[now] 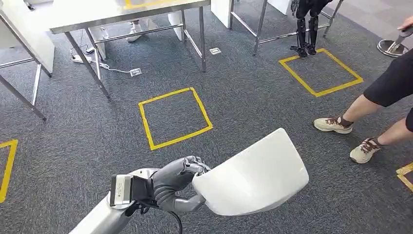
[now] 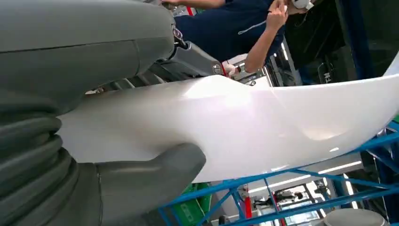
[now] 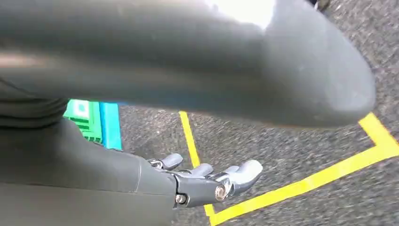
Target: Take the parts from the cabinet and place them on the table.
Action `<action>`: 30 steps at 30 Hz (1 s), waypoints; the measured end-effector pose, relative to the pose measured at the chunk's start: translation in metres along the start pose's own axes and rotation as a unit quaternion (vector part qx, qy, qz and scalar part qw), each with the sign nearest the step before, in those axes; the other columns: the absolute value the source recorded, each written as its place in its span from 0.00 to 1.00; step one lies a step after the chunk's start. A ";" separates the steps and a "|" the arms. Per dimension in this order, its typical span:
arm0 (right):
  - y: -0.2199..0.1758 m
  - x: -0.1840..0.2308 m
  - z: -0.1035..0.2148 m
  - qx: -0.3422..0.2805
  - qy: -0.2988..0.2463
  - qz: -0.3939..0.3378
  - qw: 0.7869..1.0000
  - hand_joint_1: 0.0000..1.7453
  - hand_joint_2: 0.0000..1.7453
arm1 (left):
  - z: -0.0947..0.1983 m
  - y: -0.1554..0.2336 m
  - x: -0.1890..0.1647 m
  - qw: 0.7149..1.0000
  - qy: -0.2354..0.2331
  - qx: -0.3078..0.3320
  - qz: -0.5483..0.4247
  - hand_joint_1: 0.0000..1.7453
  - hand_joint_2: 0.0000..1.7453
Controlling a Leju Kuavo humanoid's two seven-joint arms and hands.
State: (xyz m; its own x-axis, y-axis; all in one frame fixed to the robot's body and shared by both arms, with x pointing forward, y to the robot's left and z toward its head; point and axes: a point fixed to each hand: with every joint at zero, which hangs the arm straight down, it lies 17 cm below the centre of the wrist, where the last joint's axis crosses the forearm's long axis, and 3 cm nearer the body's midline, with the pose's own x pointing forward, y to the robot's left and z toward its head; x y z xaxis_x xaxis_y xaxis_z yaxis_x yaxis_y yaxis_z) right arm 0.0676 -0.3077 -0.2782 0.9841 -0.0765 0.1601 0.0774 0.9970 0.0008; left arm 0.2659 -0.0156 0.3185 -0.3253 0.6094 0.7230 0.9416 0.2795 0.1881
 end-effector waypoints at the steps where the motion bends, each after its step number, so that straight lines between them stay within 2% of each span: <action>1: 0.001 0.001 0.000 0.001 -0.002 0.000 1.000 0.00 0.00 | 0.000 0.000 0.000 1.000 0.000 -0.001 0.000 1.00 1.00; 30: 0.000 0.002 0.000 -0.002 -0.007 -0.001 1.000 0.00 0.00 | -0.008 -0.008 0.002 1.000 0.001 -0.009 0.001 1.00 1.00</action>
State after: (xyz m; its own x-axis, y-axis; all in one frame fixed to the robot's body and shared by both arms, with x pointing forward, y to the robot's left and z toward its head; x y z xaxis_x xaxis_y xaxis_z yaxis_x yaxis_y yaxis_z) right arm 0.0697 -0.3074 -0.2781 0.9818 -0.0774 0.1733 0.0792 0.9968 -0.0039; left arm 0.2584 -0.0229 0.3240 -0.3233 0.6090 0.7243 0.9437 0.2644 0.1990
